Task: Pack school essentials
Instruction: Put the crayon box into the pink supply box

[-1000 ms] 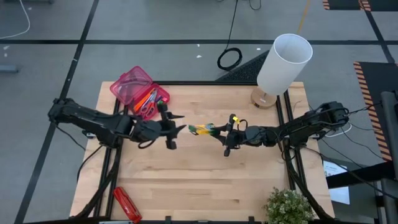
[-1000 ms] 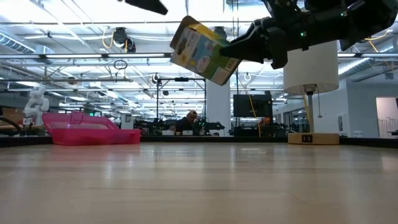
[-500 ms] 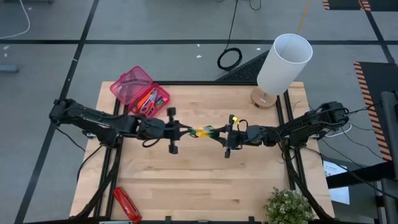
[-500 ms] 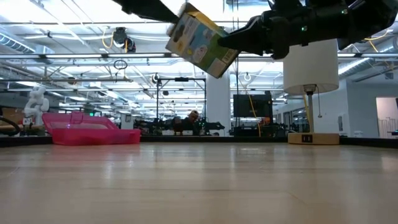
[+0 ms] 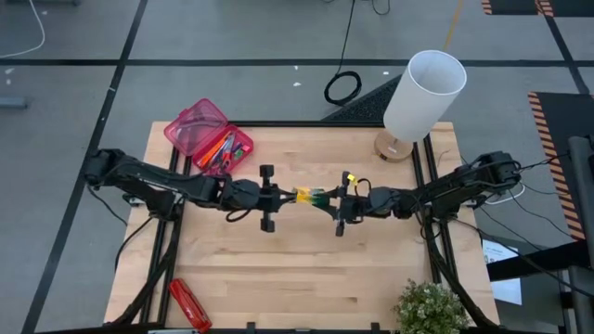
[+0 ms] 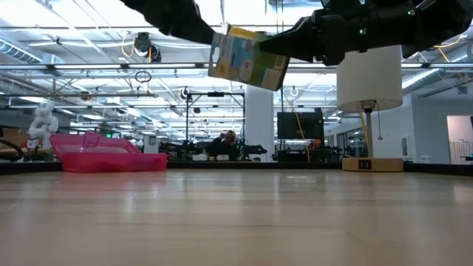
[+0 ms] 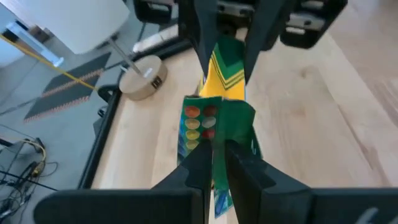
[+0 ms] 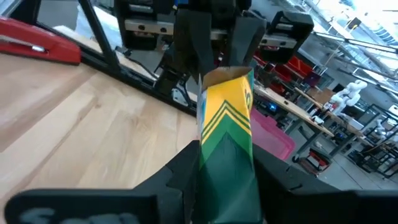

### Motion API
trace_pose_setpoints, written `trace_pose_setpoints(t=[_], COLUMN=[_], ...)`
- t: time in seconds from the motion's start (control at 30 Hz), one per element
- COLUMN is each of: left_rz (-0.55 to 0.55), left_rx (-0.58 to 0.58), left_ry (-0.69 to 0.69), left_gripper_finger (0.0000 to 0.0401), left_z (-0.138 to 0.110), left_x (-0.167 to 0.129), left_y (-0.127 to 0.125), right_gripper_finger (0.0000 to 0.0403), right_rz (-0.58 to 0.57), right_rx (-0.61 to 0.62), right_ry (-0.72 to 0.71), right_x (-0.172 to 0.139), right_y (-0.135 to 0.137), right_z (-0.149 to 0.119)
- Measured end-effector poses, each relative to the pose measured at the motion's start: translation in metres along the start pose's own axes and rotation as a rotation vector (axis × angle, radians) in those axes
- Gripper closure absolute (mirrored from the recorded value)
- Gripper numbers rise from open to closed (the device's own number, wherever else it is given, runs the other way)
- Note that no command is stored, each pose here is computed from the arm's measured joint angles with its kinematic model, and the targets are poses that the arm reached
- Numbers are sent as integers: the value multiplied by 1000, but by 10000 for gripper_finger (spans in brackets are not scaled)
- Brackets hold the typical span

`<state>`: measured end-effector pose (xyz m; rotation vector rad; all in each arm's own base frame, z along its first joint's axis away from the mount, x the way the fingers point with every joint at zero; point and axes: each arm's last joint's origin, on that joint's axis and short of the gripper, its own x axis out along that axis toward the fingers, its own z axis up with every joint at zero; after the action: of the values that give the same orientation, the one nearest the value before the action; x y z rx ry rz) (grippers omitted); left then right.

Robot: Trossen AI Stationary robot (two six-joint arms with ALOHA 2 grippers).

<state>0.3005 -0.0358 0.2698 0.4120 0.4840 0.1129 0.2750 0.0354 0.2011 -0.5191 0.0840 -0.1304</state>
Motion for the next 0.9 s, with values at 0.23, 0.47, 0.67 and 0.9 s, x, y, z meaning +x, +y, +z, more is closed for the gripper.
trace_pose_setpoints(t=[0.23, 0.47, 0.67, 0.9], left_rz=[-9, -33, -43, -5], left_rx=[6, 38, 42, 25], left_ry=[8, 66, 32, -25], left_gripper_finger=[345, 326, 322, 322], left_z=[-1, -5, 1, 10], left_x=[0, -8, -21, -45], left_y=[-1, -2, -2, 5], right_gripper_finger=[301, 301, 301, 301], right_rz=[-5, -7, -11, -8], right_rx=[1, 1, 3, 0], right_ry=[-1, -2, -8, -4], right_x=[0, 0, 0, 0], right_y=[0, 0, -1, -1], right_z=[0, 0, 1, 1])
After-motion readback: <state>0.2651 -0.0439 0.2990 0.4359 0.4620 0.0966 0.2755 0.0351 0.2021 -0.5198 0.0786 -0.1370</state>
